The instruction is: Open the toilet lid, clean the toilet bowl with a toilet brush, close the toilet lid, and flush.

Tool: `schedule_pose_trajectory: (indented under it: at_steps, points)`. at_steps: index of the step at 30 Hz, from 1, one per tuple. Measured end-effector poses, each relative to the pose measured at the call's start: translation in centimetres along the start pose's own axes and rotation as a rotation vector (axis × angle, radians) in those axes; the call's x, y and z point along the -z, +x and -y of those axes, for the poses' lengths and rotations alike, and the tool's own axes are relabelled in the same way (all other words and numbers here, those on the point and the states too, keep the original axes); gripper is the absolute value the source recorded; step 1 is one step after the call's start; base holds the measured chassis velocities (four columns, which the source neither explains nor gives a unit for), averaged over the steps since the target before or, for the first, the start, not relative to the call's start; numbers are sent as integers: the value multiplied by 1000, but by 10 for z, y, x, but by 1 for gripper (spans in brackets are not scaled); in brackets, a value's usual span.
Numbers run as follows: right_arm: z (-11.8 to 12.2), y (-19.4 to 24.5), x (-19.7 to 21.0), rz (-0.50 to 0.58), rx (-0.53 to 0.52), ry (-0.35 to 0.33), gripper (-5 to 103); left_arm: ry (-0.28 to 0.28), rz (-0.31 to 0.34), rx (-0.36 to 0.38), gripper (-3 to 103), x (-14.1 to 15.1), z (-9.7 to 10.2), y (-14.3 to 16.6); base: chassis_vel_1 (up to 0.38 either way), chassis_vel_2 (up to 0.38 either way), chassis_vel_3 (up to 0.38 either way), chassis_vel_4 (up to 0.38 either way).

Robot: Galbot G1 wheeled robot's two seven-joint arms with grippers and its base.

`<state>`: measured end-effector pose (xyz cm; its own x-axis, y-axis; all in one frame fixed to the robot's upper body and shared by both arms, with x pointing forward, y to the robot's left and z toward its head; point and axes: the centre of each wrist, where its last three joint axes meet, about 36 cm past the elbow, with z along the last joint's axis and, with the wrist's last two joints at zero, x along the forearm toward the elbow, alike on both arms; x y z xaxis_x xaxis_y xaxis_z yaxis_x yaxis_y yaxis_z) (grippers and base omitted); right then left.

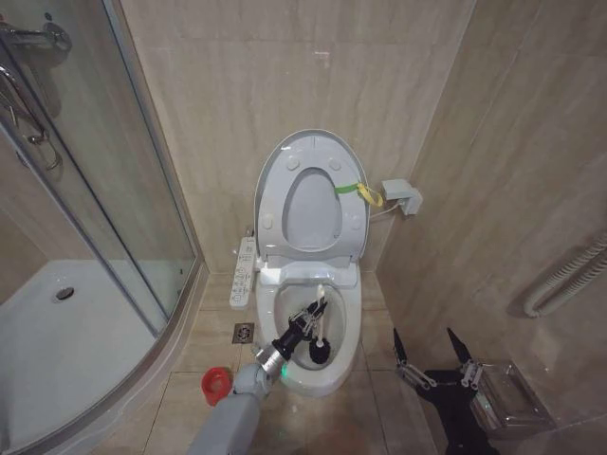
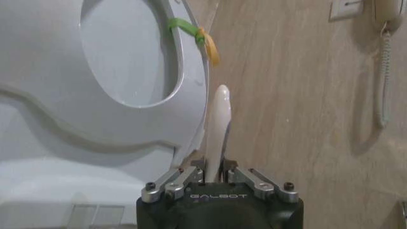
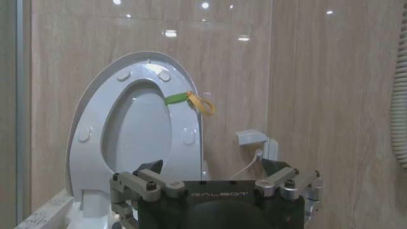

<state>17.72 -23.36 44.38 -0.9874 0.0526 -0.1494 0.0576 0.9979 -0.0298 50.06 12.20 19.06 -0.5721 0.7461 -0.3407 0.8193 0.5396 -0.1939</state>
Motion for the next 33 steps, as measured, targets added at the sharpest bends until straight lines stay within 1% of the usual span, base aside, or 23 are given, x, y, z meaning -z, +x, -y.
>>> schedule_pose_trajectory:
  at_steps: [3, 5, 6, 7, 9, 10, 11, 13, 14, 16, 17, 20, 22, 25, 26, 28, 29, 31, 33]
  points:
    - [0, 0, 0, 0, 0, 0, 100, -13, 14, -5, 16, 8, -4, -5, 0, 0, 0, 0]
    - [0, 0, 0, 0, 0, 0, 100, -33, 61, -18, 16, 27, -11, -25, 0, 0, 0, 0]
    - [0, 0, 0, 0, 0, 0, 100, -33, 61, -18, 16, 27, -11, -25, 0, 0, 0, 0]
    - [0, 0, 0, 0, 0, 0, 100, -37, 92, -22, 16, 37, -13, -37, 0, 0, 0, 0]
    - [0, 0, 0, 0, 0, 0, 100, -31, 136, -14, 16, 48, -13, -49, 0, 0, 0, 0]
    - [0, 0, 0, 0, 0, 0, 100, -21, 146, -5, 16, 47, -12, -50, 0, 0, 0, 0]
    - [0, 0, 0, 0, 0, 0, 100, -21, 146, -5, 16, 47, -12, -50, 0, 0, 0, 0]
    - [0, 0, 0, 0, 0, 0, 100, 5, 118, 8, 16, 29, -4, -34, 0, 0, 0, 0]
    - [0, 0, 0, 0, 0, 0, 100, 5, 118, 8, 16, 29, -4, -34, 0, 0, 0, 0]
    - [0, 0, 0, 0, 0, 0, 100, 20, 71, 19, 16, 7, 3, -13, 0, 0, 0, 0]
    - [0, 0, 0, 0, 0, 0, 100, 22, 61, 20, 16, 0, 6, -7, 0, 0, 0, 0]
    - [0, 0, 0, 0, 0, 0, 100, 21, 50, 22, 16, -7, 7, 0, 0, 0, 0, 0]
    - [0, 0, 0, 0, 0, 0, 100, 17, 48, 22, 16, -7, 5, 1, 0, 0, 0, 0]
    - [0, 0, 0, 0, 0, 0, 100, 2, 56, 15, 16, 1, -1, -2, 0, 0, 0, 0]
    - [0, 0, 0, 0, 0, 0, 100, -3, 62, 11, 16, 6, -2, -5, 0, 0, 0, 0]
    - [0, 0, 0, 0, 0, 0, 100, -16, 95, -4, 16, 22, -5, -20, 0, 0, 0, 0]
    - [0, 0, 0, 0, 0, 0, 100, -16, 95, -4, 16, 22, -5, -20, 0, 0, 0, 0]
    - [0, 0, 0, 0, 0, 0, 100, -29, 123, -8, 16, 33, -7, -33, 0, 0, 0, 0]
    - [0, 0, 0, 0, 0, 0, 100, -28, 122, -6, 16, 32, -7, -34, 0, 0, 0, 0]
